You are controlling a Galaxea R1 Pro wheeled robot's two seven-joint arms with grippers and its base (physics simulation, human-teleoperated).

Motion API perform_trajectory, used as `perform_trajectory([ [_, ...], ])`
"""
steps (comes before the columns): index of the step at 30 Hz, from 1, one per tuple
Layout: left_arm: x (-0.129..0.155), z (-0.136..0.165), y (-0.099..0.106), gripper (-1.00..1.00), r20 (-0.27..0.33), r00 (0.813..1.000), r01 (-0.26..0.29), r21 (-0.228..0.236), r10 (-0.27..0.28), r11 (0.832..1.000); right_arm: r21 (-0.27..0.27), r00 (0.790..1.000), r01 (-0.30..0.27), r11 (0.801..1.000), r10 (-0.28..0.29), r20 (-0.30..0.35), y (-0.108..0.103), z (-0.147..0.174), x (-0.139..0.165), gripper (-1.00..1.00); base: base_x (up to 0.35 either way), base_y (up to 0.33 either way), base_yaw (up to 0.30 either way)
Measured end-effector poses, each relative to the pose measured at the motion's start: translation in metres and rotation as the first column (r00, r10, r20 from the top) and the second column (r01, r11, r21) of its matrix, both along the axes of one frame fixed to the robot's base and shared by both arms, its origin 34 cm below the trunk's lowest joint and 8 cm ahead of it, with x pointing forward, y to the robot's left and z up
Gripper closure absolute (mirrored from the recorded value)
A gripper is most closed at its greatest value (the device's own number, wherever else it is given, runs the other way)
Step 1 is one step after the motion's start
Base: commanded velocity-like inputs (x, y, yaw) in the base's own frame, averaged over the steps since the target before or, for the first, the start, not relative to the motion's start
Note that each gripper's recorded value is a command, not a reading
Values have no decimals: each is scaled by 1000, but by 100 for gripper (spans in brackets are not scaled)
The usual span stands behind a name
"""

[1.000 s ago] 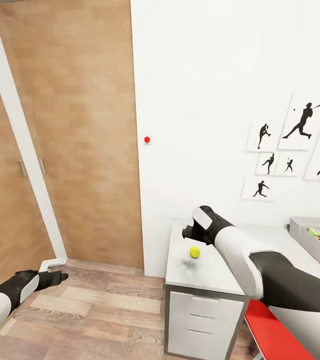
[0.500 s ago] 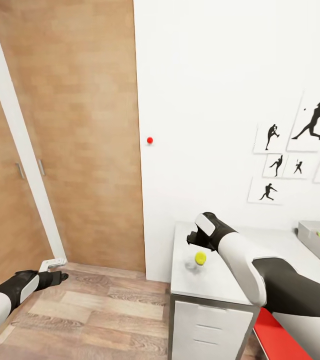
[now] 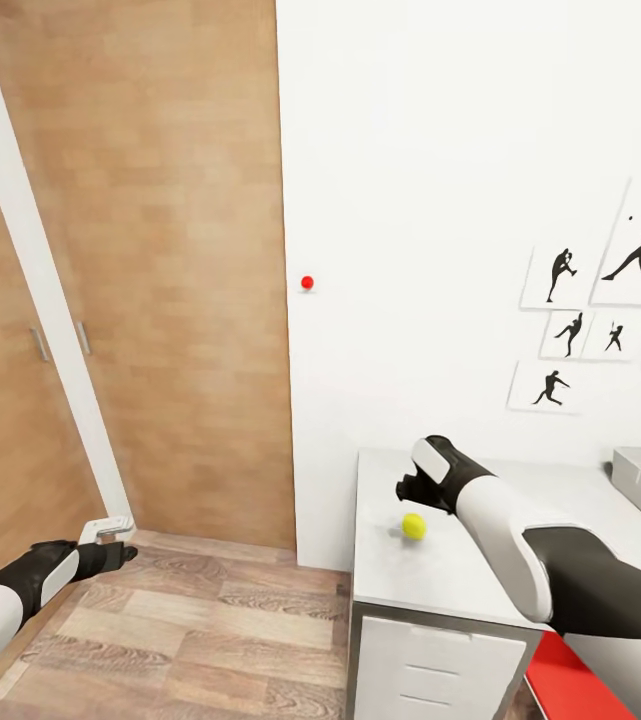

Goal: Put all the toys in the child's room - the three board games (two on the bed and one on the table), the two jigsaw puzzles on the table, and the tennis ball on the table - inside the toy box on the table in the child's room.

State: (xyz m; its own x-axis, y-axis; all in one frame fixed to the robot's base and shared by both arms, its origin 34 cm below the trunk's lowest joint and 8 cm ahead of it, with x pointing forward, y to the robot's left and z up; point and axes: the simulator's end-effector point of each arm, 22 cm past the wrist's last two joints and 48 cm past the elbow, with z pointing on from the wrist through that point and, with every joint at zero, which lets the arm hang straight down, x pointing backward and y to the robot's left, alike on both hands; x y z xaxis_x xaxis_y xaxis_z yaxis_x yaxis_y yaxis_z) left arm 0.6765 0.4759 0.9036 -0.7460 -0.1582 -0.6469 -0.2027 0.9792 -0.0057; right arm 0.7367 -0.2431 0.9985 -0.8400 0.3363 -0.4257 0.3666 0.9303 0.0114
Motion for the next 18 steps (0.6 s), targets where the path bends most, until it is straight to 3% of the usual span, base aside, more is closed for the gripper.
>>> perform_trajectory([
  [9, -2, -3, -1, -100, -6, 1000, 1, 0, -1, 1000, -3, 1000, 11, 1000, -11, 4, -5, -1, 0, -100, 1, 1, 0],
  [18, -3, -9, -14, -100, -17, 1000, 13, -14, -13, 1000, -5, 1000, 14, 1000, -14, 5, -8, -2, -1, -100, 24, 3, 0],
])
